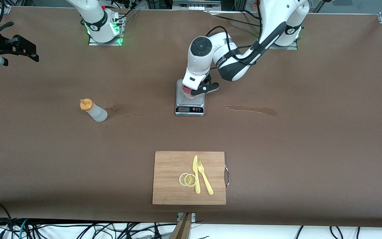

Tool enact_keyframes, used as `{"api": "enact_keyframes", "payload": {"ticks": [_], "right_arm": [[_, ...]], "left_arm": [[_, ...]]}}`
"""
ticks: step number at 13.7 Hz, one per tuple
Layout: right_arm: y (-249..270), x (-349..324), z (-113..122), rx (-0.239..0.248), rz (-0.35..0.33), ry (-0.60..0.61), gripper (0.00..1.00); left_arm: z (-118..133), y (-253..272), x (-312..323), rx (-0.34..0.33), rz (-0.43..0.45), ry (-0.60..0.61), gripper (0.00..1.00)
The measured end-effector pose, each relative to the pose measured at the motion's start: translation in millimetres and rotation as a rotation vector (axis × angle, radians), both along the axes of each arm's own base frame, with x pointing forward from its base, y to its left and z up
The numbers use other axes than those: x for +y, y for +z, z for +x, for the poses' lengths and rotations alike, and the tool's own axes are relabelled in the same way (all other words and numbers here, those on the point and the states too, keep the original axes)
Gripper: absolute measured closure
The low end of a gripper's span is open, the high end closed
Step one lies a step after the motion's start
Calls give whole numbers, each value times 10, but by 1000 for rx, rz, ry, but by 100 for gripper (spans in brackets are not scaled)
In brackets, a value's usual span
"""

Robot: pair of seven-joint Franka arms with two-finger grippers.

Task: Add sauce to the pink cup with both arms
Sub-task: 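Carry the pink cup with the left gripper onto the scale, then release the cup on the scale and withdraw the left gripper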

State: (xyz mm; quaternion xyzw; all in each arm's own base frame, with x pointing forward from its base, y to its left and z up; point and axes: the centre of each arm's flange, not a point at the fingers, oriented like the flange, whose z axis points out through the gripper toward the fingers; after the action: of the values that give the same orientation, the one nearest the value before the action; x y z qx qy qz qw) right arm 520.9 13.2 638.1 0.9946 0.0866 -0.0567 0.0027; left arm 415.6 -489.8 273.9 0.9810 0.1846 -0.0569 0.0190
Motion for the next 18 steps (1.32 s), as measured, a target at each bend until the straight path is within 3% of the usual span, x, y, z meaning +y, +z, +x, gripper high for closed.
{"api": "enact_keyframes", "payload": {"ticks": [4,8,12,18], "right_arm": [[0,0,0,0,0,0,0],[-10,3,7,2,2,14,0],[-59,63,32,10,52,95,0],[-426,140,153,3,193,317,0]], "left_arm": [[9,65,-2,4,21,-8,39],[149,633,29,-5,91,-16,1],[402,1352,291,51,154,-76,0],[1352,2078,1687,156,145,-204,0]]}}
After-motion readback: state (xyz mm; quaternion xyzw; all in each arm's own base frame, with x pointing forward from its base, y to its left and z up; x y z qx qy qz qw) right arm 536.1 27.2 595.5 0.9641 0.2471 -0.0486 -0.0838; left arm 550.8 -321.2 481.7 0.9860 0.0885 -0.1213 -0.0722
